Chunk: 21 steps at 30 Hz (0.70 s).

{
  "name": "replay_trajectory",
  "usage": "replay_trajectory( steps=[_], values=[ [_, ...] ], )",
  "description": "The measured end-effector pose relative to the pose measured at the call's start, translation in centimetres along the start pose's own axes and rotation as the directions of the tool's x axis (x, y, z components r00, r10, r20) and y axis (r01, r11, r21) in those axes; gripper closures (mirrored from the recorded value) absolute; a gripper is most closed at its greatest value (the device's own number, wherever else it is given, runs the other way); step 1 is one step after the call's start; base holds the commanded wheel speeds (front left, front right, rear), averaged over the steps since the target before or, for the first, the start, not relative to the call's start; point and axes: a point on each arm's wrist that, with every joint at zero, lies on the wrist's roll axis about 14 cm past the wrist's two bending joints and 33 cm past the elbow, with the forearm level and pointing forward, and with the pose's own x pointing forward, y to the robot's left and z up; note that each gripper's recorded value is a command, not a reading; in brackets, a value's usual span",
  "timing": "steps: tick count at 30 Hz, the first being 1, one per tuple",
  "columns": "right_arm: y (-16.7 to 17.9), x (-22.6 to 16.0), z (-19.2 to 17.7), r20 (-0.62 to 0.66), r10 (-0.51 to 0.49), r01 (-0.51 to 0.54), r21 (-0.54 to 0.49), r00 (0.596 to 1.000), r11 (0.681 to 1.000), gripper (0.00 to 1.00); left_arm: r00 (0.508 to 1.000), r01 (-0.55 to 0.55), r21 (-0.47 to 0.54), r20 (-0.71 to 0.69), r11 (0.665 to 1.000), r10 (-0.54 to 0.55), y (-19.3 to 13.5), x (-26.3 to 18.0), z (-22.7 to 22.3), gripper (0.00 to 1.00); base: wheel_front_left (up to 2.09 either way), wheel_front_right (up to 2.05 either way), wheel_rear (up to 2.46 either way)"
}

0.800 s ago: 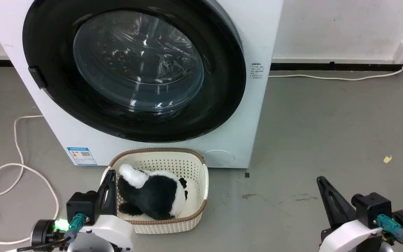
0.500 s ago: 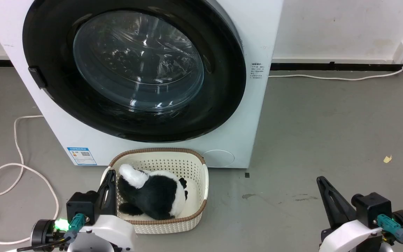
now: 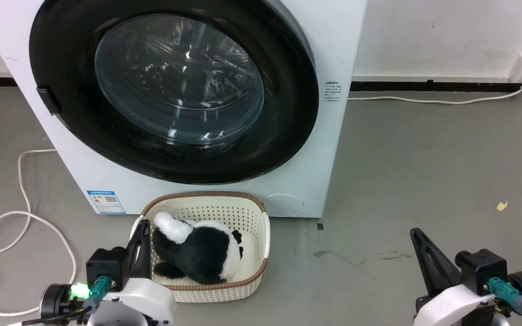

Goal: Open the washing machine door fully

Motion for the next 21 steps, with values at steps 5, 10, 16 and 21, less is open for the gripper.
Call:
replay_trajectory(
  steps=[5, 10, 16, 21],
  values=[
    [0.01, 0.00, 0.01, 0.000, 0.000, 0.000, 0.000, 1.000, 1.000, 1.00, 1.000, 0.000, 0.000, 0.000, 1.000, 0.000, 0.00, 0.00, 0.00, 1.00, 0.00, 0.00, 0.00],
    [0.00, 0.00, 0.00, 0.000, 0.000, 0.000, 0.000, 1.000, 1.000, 1.00, 1.000, 0.000, 0.000, 0.000, 1.000, 0.000, -0.01, 0.00, 0.00, 1.00, 0.00, 0.00, 0.00],
    [0.01, 0.00, 0.00, 0.000, 0.000, 0.000, 0.000, 1.000, 1.000, 1.00, 1.000, 0.000, 0.000, 0.000, 1.000, 0.000, -0.01, 0.00, 0.00, 1.00, 0.00, 0.00, 0.00],
    [0.02, -0.01, -0.03, -0.001, 0.001, -0.001, 0.001, 1.000, 1.000, 0.00, 1.000, 0.000, -0.002, 0.000, 1.000, 0.000, 0.00, 0.00, -0.01, 0.00, 0.00, 0.00, 0.00]
  ],
)
